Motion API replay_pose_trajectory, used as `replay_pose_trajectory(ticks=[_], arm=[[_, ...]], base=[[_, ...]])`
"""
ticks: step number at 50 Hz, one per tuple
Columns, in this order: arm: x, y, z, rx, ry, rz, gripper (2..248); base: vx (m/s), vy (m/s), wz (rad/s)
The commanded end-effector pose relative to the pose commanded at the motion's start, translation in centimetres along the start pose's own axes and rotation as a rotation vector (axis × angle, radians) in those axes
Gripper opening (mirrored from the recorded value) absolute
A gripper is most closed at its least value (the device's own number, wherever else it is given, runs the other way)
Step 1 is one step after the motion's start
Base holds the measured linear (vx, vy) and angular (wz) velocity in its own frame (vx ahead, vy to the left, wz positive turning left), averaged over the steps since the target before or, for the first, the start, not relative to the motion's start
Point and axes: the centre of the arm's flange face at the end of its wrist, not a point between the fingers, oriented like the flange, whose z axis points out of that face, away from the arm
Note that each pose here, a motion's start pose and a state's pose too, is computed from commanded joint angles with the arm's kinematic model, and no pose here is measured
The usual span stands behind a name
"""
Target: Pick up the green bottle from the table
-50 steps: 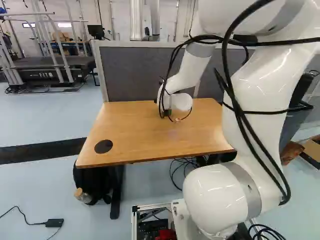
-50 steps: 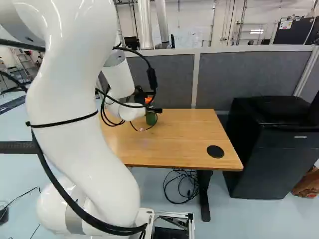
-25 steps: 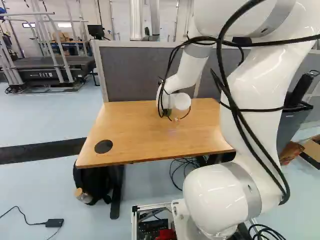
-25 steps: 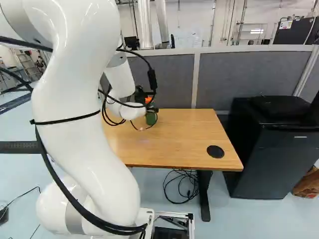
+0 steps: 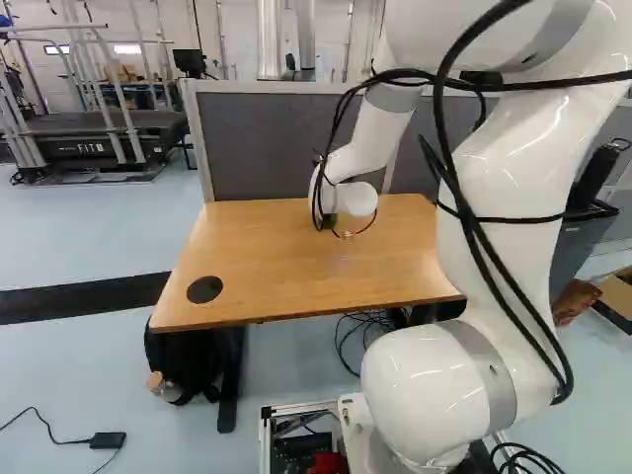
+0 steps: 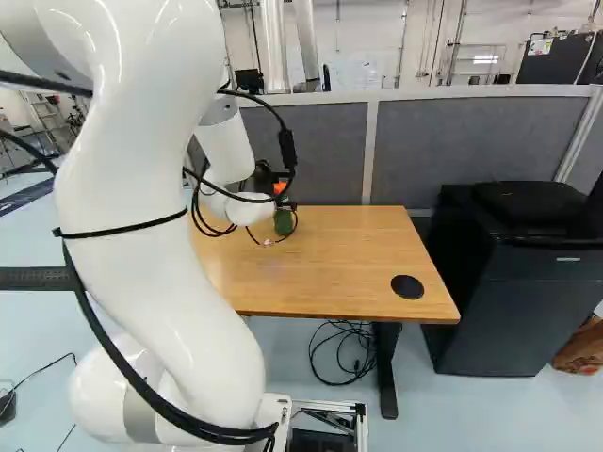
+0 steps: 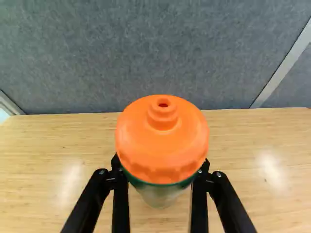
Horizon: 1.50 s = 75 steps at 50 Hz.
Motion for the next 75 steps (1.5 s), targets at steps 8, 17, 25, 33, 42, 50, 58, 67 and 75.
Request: replay_pose_trajectory(ticks=[8, 17, 25, 33, 42, 50, 58, 67, 75], arm=[[0.7, 0.0, -0.5, 0.001, 0.017, 0.001, 2], [1.4, 0.0, -1.3, 0.003, 0.037, 0.003, 2], [1.8, 0.0, -2.7, 0.005, 0.052, 0.003, 2], [1.8, 0.0, -4.5, 0.008, 0.067, 0.003, 2], [1.8, 0.1, -6.7, 0.011, 0.086, 0.004, 2], [1.7, 0.2, -8.7, 0.015, 0.105, 0.004, 2], [1.6, 0.2, -10.6, 0.019, 0.127, 0.005, 2], [0.9, 0.3, -12.5, 0.022, 0.139, 0.005, 2], [0.5, 0.4, -13.2, 0.024, 0.142, 0.005, 2]], base=[[0.0, 0.0, 0.0], [0.0, 0.0, 0.0], [0.0, 0.0, 0.0], [0.0, 0.0, 0.0], [0.0, 0.0, 0.0], [0.0, 0.0, 0.0], [0.0, 0.0, 0.0], [0.0, 0.0, 0.0], [0.0, 0.0, 0.0]])
